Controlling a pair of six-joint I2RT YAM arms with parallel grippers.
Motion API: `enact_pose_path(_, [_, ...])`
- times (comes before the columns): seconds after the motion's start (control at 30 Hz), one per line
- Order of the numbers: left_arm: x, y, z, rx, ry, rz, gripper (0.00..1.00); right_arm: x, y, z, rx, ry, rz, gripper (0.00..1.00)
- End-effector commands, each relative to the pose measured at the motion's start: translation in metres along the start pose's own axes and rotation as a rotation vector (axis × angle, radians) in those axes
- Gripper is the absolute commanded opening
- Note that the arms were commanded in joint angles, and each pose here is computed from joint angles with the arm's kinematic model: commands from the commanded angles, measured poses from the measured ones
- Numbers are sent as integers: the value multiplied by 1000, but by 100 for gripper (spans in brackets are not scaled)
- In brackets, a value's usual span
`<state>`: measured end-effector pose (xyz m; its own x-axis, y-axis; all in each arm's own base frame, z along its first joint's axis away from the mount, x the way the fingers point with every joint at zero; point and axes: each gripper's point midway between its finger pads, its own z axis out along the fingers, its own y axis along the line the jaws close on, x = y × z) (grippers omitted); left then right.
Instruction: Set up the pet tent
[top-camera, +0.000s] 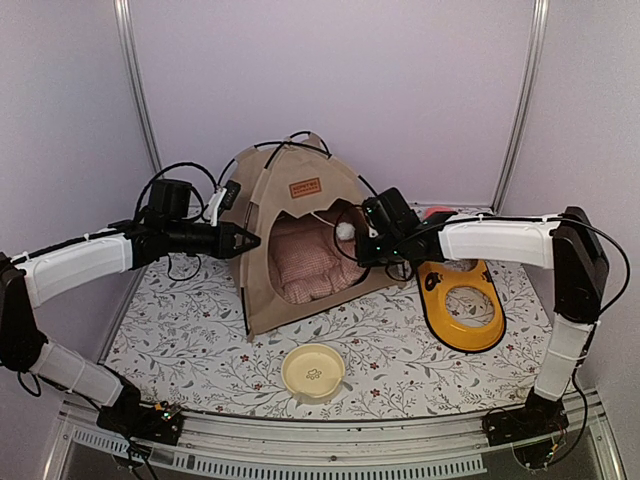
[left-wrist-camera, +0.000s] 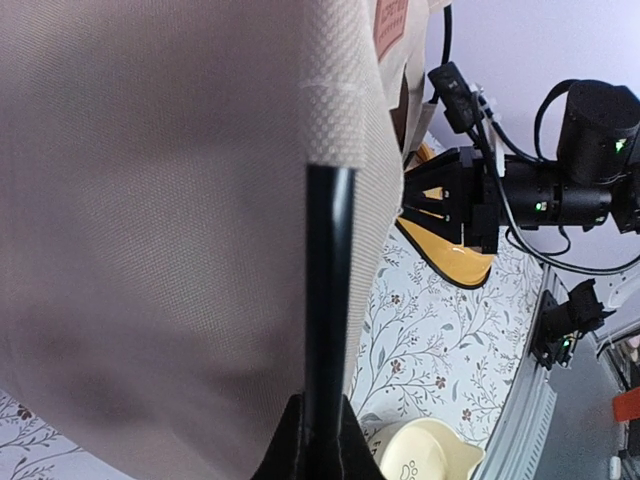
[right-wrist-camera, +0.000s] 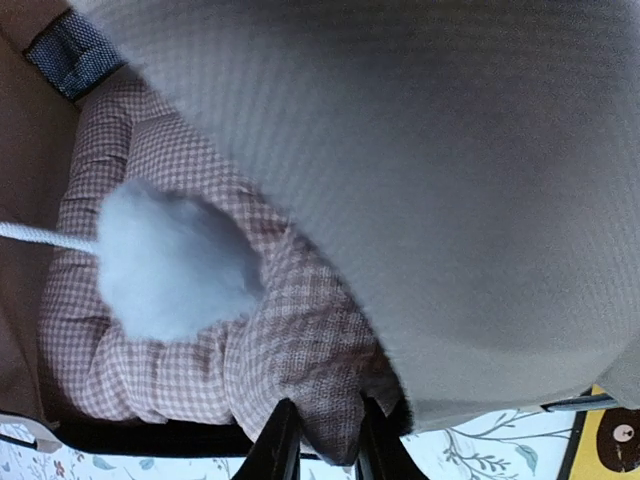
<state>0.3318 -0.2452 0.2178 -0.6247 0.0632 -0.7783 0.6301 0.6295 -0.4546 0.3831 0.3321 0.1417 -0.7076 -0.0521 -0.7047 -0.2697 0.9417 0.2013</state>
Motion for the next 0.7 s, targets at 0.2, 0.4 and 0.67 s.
enact_pose_path(0.2, [6, -5, 2, 27, 37, -32, 0, -9, 8, 40, 211, -45, -171, 11])
enact_pose_path(0.4, [3, -6, -3, 9, 30, -17, 0, -4, -69, 61, 510, 46, -205, 21])
enact_pose_path(0.67, [4, -4, -1, 6, 33, -28, 0, -25, -27, 27, 481, -52, -265, 73])
